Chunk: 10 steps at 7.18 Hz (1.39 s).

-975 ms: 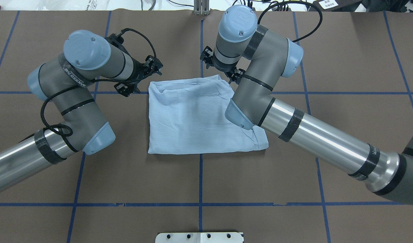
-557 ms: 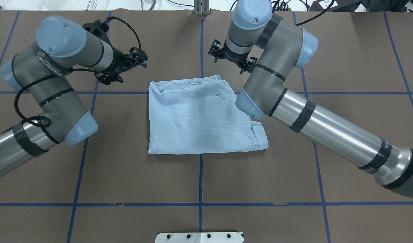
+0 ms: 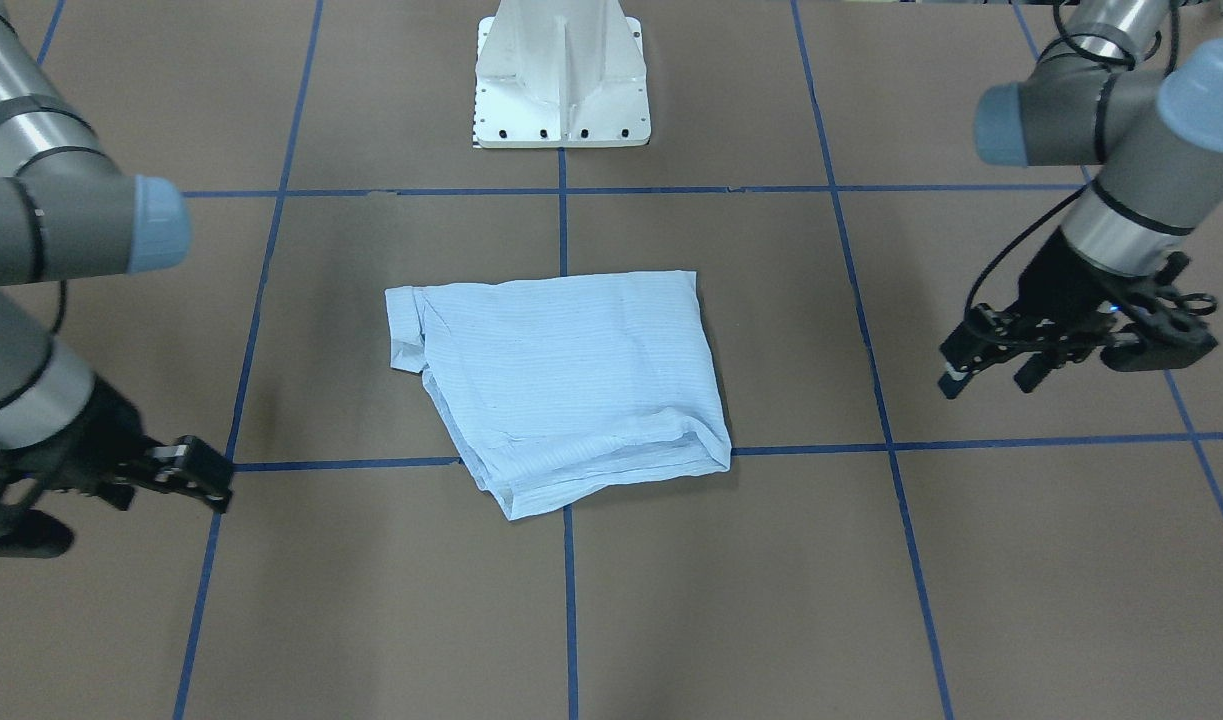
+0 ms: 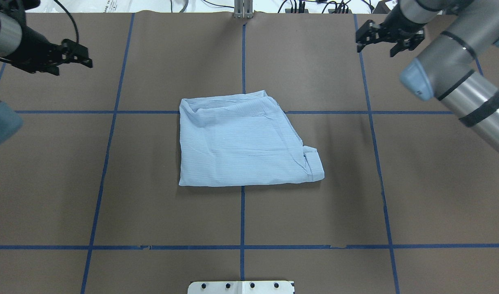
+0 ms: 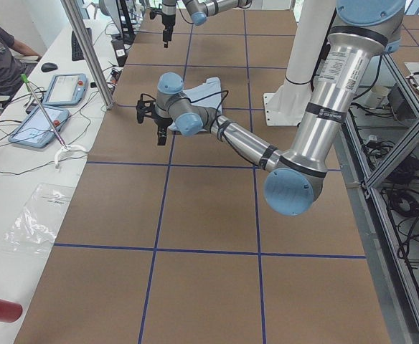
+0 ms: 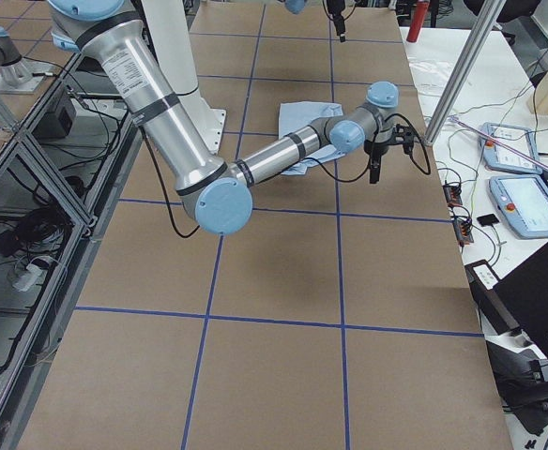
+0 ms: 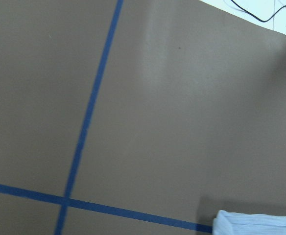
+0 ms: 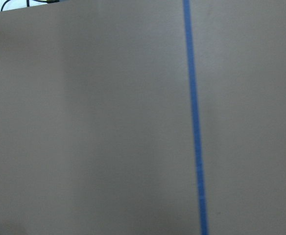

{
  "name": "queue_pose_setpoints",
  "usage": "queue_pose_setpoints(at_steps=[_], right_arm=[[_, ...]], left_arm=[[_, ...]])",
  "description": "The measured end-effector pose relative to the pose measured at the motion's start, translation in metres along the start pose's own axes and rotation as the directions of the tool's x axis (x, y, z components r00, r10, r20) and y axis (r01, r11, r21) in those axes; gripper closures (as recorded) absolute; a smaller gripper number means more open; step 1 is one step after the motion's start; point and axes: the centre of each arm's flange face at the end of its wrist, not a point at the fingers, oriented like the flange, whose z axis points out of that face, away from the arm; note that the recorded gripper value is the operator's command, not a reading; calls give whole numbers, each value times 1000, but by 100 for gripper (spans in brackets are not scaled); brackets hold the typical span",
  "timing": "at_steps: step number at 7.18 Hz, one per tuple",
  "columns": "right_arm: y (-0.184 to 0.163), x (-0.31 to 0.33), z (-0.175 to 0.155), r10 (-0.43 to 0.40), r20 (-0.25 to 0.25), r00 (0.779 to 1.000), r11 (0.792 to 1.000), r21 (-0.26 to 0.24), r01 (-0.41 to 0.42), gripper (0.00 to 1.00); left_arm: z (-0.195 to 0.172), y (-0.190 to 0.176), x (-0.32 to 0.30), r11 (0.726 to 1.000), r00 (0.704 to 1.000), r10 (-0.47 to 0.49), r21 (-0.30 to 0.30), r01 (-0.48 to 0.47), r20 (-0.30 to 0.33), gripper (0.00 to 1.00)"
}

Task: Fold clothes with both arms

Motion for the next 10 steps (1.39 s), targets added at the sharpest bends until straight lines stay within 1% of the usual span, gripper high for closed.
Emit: queue_pose_setpoints(at_steps=[1, 2, 4, 5, 6, 7, 8, 10], right_arm=[[9, 66, -7, -97, -24, 995, 995, -9, 97, 0], [26, 125, -12, -175, -46, 984, 985, -24, 174, 0], [75, 241, -30, -282, -69, 957, 959, -57, 278, 0], [106, 295, -36, -316, -70, 946, 947, -82, 310, 0], [135, 335, -40, -320, -53, 946, 944, -99, 314, 0], [159, 358, -40, -307, -16, 952, 947, -110, 303, 0], [171, 371, -39, -289, 2, 957, 951, -117, 287, 0], [192, 412, -37, -222, -6, 975, 967, -131, 219, 0]], left_arm=[[-18, -4, -56, 995, 995, 100, -4, -100, 25, 0], [-35, -1, -110, 981, 980, 193, -14, -193, 49, 0], [-69, 17, -209, 945, 940, 327, -35, -325, 93, 0], [-80, 34, -253, 924, 917, 382, -55, -378, 114, 0], [-90, 55, -290, 913, 903, 408, -72, -402, 133, 0], [-99, 66, -313, 914, 902, 405, -74, -398, 149, 0], [-102, 71, -324, 918, 904, 397, -77, -389, 162, 0], [-99, 76, -337, 925, 909, 379, -92, -369, 172, 0]])
